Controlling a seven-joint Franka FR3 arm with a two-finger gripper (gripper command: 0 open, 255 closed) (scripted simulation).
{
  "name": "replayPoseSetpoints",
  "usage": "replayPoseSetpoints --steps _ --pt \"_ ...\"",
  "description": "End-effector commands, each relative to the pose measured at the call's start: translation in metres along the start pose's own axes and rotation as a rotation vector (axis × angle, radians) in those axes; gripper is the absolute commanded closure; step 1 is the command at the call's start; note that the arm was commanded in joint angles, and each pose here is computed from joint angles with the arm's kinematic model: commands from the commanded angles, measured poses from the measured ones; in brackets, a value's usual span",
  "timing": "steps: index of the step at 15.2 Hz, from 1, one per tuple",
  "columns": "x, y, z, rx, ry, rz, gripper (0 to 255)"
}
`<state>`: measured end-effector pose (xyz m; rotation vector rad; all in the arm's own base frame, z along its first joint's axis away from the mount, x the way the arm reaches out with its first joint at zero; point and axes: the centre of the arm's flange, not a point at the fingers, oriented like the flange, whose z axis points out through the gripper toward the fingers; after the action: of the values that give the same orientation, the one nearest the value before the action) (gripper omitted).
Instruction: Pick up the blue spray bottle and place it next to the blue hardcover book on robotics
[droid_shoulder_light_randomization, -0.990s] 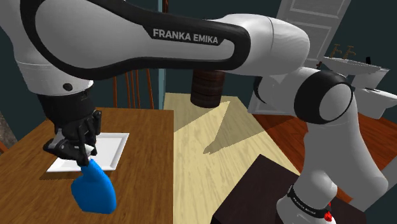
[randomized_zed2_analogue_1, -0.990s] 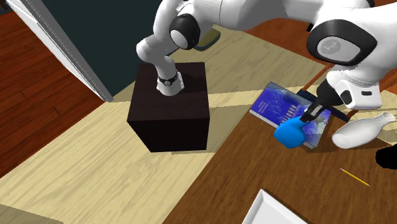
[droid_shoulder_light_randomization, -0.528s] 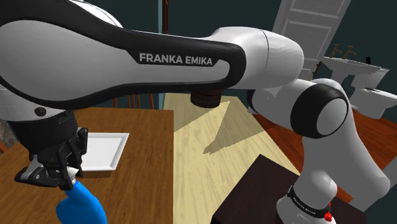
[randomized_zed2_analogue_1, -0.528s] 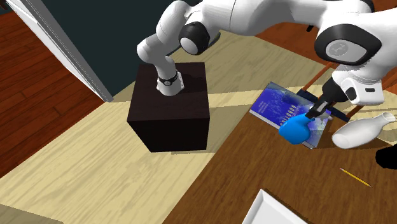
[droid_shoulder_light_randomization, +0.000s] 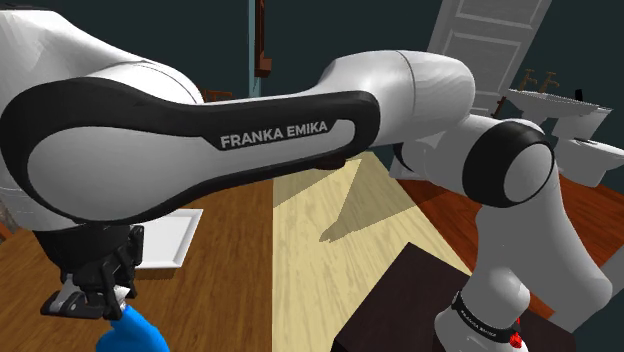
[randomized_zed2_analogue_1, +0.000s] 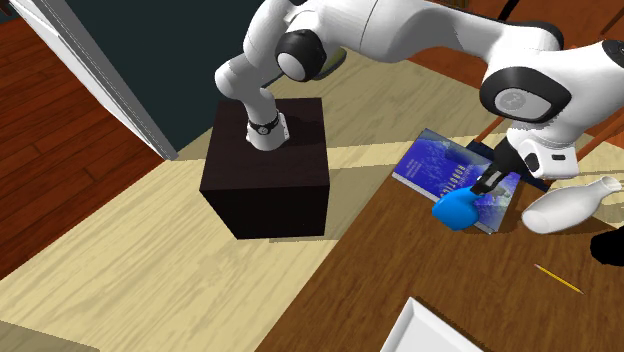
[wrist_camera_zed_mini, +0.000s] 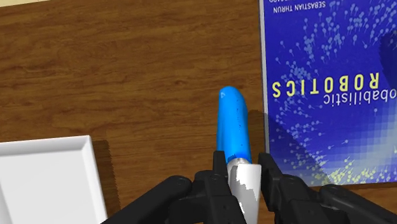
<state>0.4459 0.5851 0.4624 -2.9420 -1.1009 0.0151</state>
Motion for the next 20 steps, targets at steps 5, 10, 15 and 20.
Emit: replayPoseSetpoints --steps 5,10,15,20 --pt "0.000 0.001 0.031 0.000 0.001 0.000 255" --pt "0.000 0.001 0.031 0.000 0.001 0.000 255" --pt "0.000 0.001 0.031 0.000 0.001 0.000 0" --pt "0.000 0.001 0.018 0.000 0.001 0.000 0"
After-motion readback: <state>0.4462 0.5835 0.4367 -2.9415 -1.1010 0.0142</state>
